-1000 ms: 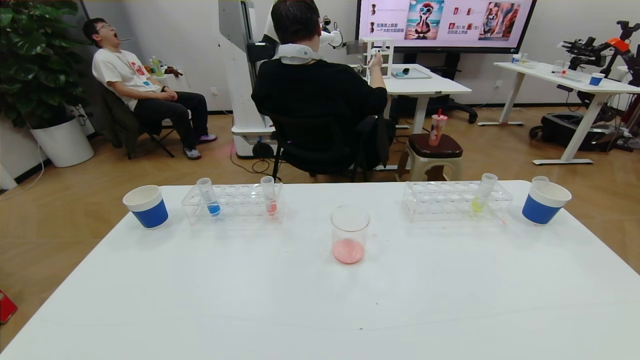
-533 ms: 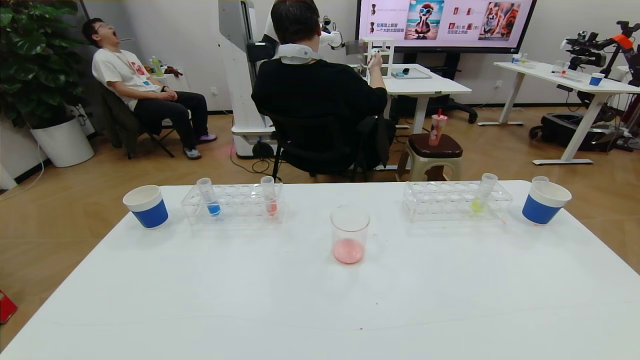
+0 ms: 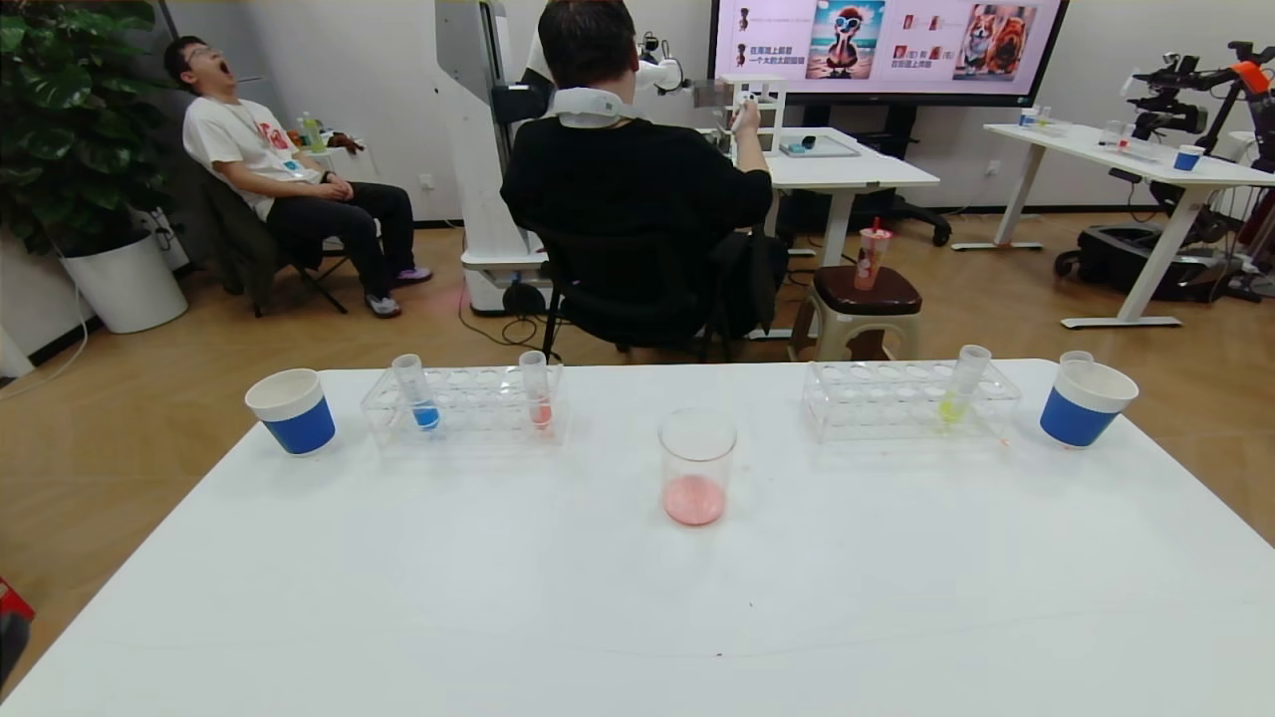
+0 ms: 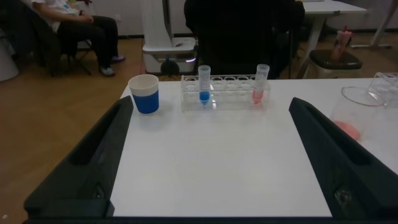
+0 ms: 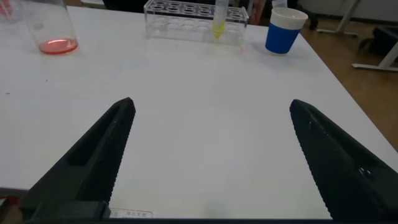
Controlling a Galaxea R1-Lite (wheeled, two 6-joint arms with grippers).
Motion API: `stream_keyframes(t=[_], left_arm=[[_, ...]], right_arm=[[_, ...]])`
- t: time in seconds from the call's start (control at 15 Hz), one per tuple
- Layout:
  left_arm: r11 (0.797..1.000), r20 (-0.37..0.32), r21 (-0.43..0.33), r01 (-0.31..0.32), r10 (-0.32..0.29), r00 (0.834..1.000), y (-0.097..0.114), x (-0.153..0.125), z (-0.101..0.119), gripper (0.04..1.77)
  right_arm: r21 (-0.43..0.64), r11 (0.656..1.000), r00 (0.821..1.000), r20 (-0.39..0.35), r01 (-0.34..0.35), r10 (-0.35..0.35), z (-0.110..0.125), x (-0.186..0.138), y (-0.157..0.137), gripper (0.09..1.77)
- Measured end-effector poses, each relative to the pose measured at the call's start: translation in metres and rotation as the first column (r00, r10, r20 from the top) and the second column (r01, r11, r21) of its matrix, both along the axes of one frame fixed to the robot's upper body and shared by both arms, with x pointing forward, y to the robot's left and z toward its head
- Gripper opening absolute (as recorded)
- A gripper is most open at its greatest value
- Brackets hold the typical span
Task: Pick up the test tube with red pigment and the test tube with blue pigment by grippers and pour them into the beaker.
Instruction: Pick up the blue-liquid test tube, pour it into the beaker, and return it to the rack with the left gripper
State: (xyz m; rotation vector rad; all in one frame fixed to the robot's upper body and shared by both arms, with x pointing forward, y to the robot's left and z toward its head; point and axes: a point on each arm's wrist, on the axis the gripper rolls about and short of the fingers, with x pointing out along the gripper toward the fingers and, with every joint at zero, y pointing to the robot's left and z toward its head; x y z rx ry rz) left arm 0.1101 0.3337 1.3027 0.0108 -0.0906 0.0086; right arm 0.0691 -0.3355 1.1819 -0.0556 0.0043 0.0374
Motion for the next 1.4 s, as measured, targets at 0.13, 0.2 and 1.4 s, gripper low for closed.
stream_keyframes(t=[0.13,0.2,1.4], left_arm=[[1.0,-0.003,0.0,0.0,0.0,1.0,0.0,0.035,0.017,1.75],[1.0,-0.011,0.0,0.0,0.0,1.0,0.0,0.056,0.022,1.75],[1.0,-0.154,-0.024,-0.005,0.001,0.988,-0.007,0.302,-0.117,1.75]], right_arm=[[0.0,1.0,1.0,0.0,0.0,0.0,0.0,0.0,0.0,1.74],[0.0,1.0,1.0,0.0,0.0,0.0,0.0,0.0,0.0,1.74],[0.0,1.0,1.0,0.0,-0.001,0.001,0.0,0.0,0.0,1.74]])
